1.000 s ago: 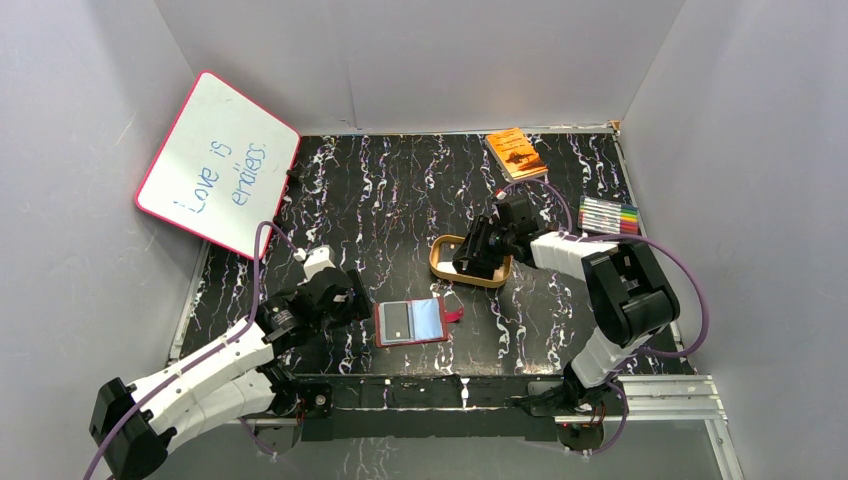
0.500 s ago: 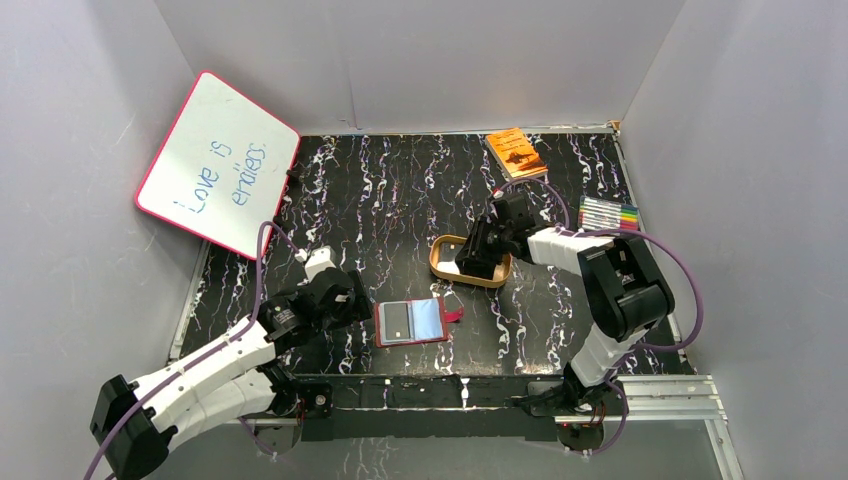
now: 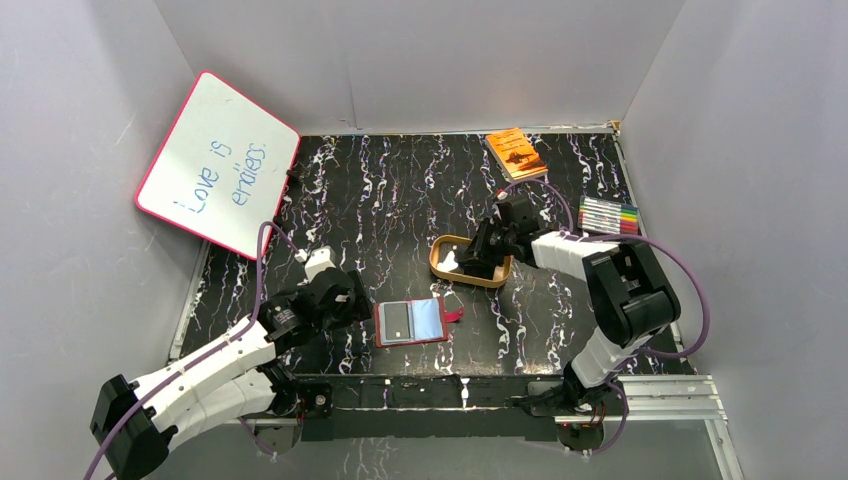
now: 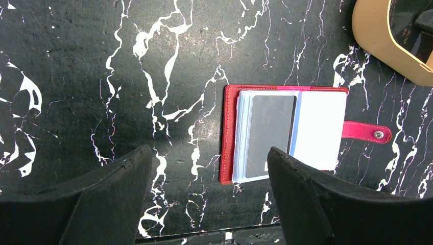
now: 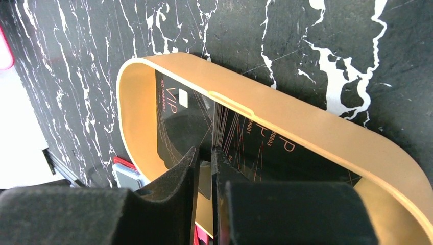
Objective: Put the credit cards into the card holder
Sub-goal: Pick up the credit card from the storage box.
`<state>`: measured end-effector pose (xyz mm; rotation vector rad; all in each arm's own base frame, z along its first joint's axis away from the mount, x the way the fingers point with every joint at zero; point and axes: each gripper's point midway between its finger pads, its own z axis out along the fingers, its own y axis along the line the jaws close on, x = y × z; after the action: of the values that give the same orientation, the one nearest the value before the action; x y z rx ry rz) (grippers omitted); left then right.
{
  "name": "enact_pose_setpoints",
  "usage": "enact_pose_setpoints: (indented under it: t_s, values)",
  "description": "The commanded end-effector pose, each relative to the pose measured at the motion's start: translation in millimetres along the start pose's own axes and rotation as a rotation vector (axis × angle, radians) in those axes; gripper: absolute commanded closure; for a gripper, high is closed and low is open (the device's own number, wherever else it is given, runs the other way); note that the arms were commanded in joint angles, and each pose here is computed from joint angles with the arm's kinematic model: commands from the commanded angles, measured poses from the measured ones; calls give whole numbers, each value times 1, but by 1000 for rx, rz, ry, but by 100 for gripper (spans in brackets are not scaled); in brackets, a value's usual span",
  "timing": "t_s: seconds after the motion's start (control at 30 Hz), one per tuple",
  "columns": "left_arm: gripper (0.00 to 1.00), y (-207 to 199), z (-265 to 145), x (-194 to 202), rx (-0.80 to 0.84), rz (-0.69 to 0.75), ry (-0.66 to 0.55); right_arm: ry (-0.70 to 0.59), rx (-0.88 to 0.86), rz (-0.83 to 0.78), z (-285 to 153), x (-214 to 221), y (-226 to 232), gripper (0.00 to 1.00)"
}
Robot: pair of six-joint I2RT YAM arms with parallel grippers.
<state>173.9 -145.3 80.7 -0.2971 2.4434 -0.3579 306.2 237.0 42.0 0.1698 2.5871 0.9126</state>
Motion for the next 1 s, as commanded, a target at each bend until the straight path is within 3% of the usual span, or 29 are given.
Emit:
enact_pose_setpoints:
  t_s: [0.0,0.37,0.57,0.97]
  values:
    - [20,7,1,4,-21,7,3,-28,-15,1,-9,-4,1,81]
    - [20,7,0,3,-22,7,2,-40,-30,33,-20,-4,-4,89]
    - [20,7,0,2,-22,5,1,-48,-50,49,-31,-5,-1,100]
    - [21,0,-10,-14,-6,-3,-46,-72,-80,125,-85,-12,35,100]
